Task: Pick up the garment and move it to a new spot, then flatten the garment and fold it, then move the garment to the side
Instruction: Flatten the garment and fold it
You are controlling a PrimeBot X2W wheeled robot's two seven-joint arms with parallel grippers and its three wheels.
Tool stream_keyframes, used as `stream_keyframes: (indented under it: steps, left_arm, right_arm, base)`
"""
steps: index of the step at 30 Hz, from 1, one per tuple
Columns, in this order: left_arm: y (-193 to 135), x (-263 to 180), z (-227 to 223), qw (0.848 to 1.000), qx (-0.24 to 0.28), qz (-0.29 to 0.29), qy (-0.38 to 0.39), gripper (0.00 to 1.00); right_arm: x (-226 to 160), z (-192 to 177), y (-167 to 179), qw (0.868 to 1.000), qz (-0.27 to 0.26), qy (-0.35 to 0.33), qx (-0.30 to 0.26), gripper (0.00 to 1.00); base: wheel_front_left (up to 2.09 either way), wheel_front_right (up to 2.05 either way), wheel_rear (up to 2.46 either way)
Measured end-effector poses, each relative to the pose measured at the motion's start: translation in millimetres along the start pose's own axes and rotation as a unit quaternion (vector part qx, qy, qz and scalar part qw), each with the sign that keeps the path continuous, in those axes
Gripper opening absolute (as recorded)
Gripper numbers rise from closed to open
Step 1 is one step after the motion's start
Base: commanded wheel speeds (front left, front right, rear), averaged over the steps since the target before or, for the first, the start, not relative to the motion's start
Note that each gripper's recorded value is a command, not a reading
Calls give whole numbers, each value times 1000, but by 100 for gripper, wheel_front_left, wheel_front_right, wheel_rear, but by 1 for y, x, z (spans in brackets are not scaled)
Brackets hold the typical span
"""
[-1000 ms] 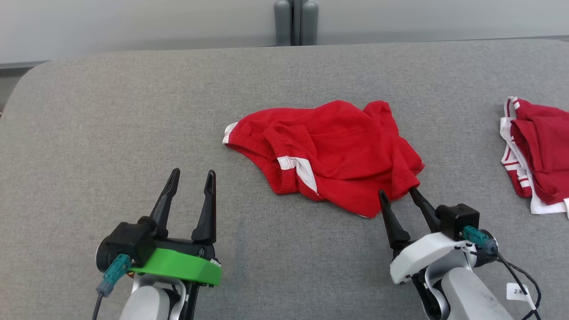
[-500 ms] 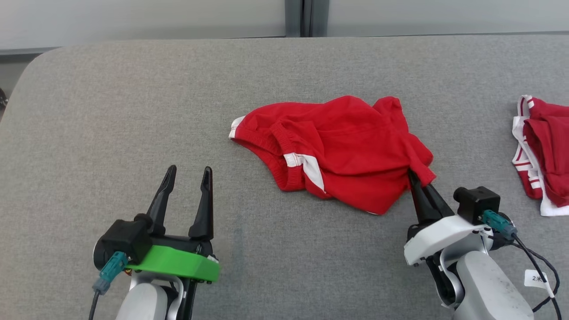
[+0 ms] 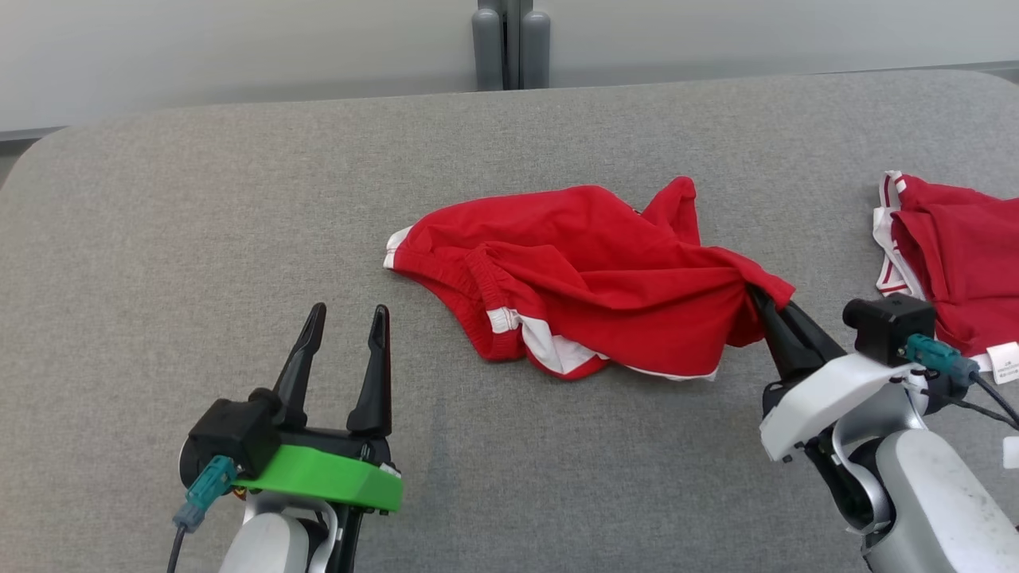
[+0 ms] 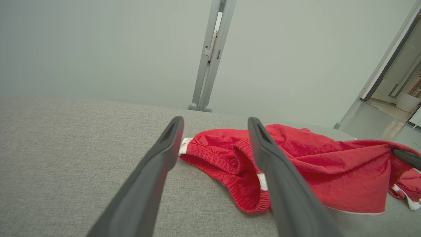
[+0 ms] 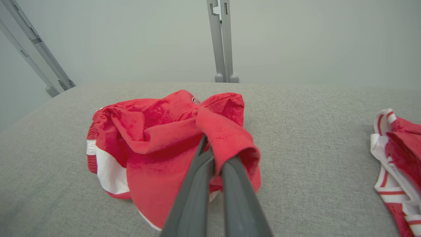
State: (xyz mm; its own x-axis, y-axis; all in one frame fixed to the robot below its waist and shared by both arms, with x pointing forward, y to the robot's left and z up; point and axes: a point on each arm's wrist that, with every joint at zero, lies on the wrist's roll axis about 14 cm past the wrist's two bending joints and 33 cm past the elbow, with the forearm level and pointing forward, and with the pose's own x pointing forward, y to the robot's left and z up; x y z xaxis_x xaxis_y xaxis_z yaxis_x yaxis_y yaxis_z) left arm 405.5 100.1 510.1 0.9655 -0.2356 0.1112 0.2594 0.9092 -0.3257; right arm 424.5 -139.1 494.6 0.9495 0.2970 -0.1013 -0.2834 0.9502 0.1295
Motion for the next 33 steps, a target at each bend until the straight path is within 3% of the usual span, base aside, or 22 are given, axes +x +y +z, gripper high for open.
stream_keyframes:
  steps: [11,19,26,31,32,33]
  left_arm:
    - [9,-9,4,1000,-2,17,-4,100]
    - [21,-15,6,999,1,35,-4,100]
    - [31,-17,6,999,4,50,-3,100]
    - [40,-20,5,998,7,63,1,100]
    - [41,-21,4,998,8,66,2,100]
    - [43,-21,4,998,8,68,3,100]
  right_arm:
    - [19,21,-8,997,15,70,-15,0]
    - [44,-15,-39,980,-5,196,-9,0]
    - [74,-32,-65,970,-32,239,-26,0]
    - [95,-44,-63,967,-29,253,-28,0]
    - [98,-47,-63,966,-27,257,-35,5]
    - [102,-49,-62,965,-26,257,-39,43]
  base:
    - [0,0,0]
    - [0,0,0]
    - [0,0,0]
    - [0,0,0]
    - [0,0,0]
    - [0,0,0]
